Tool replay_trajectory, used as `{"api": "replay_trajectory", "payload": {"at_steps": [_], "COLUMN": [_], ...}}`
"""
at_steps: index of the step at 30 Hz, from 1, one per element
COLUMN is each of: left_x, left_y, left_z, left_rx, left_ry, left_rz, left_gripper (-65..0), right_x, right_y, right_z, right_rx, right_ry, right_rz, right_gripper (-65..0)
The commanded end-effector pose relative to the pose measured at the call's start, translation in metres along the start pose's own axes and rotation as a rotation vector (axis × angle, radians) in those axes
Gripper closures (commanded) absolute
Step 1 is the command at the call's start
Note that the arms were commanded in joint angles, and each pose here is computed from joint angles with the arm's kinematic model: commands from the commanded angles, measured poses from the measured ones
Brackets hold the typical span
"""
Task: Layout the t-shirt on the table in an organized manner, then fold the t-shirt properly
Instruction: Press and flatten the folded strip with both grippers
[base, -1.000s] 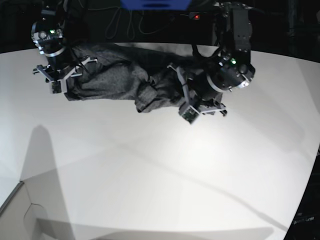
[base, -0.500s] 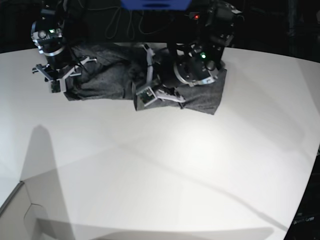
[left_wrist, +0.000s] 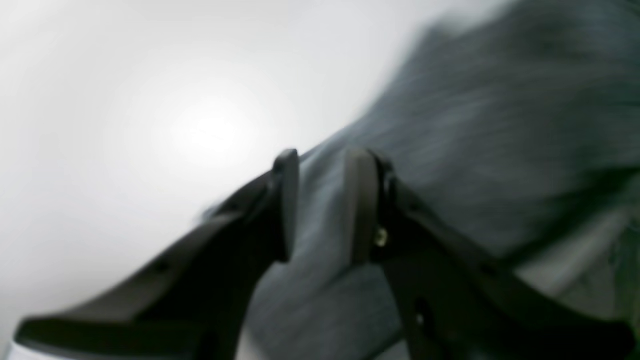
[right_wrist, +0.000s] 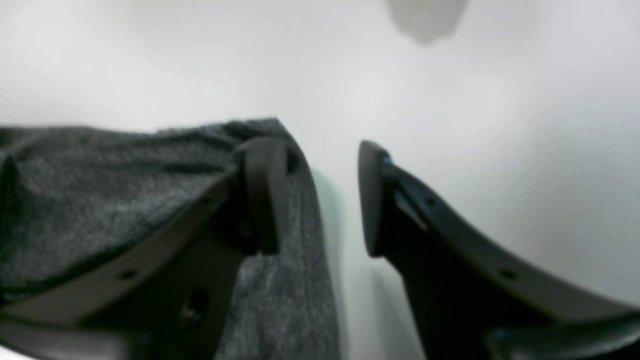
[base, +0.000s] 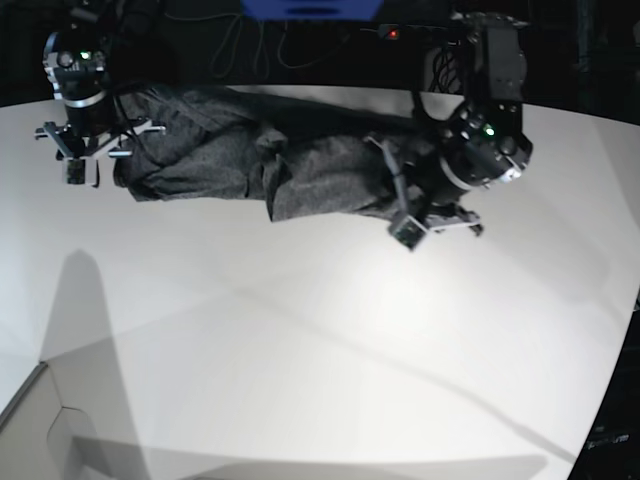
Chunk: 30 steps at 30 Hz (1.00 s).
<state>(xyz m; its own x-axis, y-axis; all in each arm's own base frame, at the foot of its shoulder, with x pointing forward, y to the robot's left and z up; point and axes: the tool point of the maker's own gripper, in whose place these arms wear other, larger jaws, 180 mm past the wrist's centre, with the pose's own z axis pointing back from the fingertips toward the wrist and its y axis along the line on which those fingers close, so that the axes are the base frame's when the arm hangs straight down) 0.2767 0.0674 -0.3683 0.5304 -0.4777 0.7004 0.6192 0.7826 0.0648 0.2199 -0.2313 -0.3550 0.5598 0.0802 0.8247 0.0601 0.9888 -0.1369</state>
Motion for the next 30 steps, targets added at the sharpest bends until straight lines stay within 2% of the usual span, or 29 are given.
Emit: {"api": "replay_trajectory", "payload": {"at_steps": [1,4,7,10,13,18,21,25,30], "left_x": [0.01,-0.007,-0.024,-0.036,-0.043,-0.052,-0.047,-0.031,-0.026], "left_y": [0.008,0.026,0.029,0.028,0.028,0.033,0.031,0.027,0.03], "left_z": [0.0,-0.005,-0.012,-0.02,-0.024,-0.021,-0.017,-0.014,-0.01], "left_rx": [0.009,0.034,0.024,0.007,0.002,0.008,0.005,-0.02,-0.029], "left_ry": [-0.044,-0.004,0.037,0.053,0.027,0.04,0.016,-0.044,-0.064], "left_rz": [0.024,0.073,0.116,0.147,0.176,0.165,0.168,0.194,0.187], "left_gripper": [-17.2,-17.1,-17.1,-17.1,-17.1,-17.1,-17.1,-17.1,-17.1], "right_x": [0.012,0.011,0.01,0.004,0.003,-0.005,-0.005,0.019,0.039], "right_y": [-0.001,0.0,0.002,0.003,0.003,0.006,0.033,0.079,0.136], "right_z": [0.002,0.004,0.004,0.007,0.007,0.01,0.011,0.019,0.024], "right_rx": [0.001,0.001,0.007,0.01,0.011,0.019,0.09,0.209,0.368], "right_ry": [-0.045,-0.042,-0.039,-0.024,-0.02,0.005,0.01,-0.057,-0.115], "right_rz": [-0.002,0.0,-0.001,0.0,0.0,0.001,0.008,0.031,0.044], "right_gripper": [-28.2,-34.2,-38.3,-39.0,-39.0,-38.9,-38.9,-38.1,-25.6]}}
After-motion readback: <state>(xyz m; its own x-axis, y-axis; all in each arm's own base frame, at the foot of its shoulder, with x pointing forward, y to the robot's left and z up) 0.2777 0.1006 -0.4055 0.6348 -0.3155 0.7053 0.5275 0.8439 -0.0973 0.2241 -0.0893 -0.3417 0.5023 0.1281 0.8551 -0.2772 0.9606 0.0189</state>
